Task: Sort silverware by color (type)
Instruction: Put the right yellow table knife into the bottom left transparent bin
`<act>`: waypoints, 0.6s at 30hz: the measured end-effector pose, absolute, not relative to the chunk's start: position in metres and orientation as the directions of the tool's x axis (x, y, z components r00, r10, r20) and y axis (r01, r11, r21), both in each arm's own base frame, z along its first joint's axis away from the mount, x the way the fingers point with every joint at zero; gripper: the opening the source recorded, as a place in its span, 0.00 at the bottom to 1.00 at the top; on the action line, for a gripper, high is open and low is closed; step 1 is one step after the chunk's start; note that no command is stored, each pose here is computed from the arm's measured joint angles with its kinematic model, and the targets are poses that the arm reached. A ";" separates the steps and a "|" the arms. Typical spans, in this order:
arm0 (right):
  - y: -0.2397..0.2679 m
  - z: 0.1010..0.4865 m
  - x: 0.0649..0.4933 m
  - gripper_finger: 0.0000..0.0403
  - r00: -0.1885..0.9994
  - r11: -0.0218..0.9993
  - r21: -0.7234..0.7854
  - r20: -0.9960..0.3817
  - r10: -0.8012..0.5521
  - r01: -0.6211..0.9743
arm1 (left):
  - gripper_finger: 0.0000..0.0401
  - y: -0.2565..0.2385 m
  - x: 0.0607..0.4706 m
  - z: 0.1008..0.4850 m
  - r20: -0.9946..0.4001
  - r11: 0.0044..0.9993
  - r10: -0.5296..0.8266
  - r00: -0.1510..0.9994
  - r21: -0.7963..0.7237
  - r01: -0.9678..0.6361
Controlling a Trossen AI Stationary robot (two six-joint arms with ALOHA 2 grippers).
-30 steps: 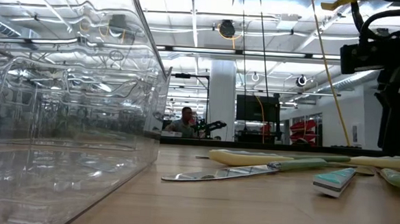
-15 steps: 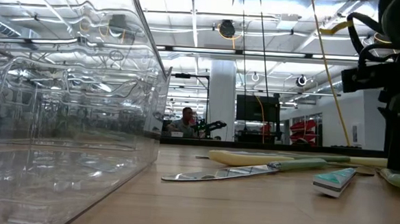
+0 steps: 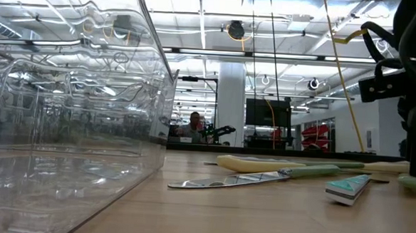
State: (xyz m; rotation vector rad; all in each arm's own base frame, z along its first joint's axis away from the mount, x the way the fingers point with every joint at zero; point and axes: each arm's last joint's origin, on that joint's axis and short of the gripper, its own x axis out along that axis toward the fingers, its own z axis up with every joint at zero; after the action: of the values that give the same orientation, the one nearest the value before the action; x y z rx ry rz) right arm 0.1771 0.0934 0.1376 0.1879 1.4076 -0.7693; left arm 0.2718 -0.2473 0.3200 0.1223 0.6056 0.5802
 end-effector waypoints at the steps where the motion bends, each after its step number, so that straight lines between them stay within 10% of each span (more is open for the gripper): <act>1: 0.094 0.138 0.177 0.57 -0.029 0.750 -0.315 -0.929 -0.368 0.582 | 0.21 -0.247 0.272 0.320 -0.502 0.835 0.548 0.669 0.273 -0.478; 18: 0.101 0.140 0.183 0.37 -0.013 0.814 -0.239 -0.962 -0.274 0.529 | 0.21 -0.247 0.272 0.320 -0.503 0.834 0.548 0.669 0.271 -0.480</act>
State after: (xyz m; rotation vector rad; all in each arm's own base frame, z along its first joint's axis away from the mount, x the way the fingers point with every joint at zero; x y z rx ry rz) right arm 0.1829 0.1008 0.1400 0.2186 1.4521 -0.6441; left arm 0.2718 -0.2473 0.3199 0.1192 0.6051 0.5809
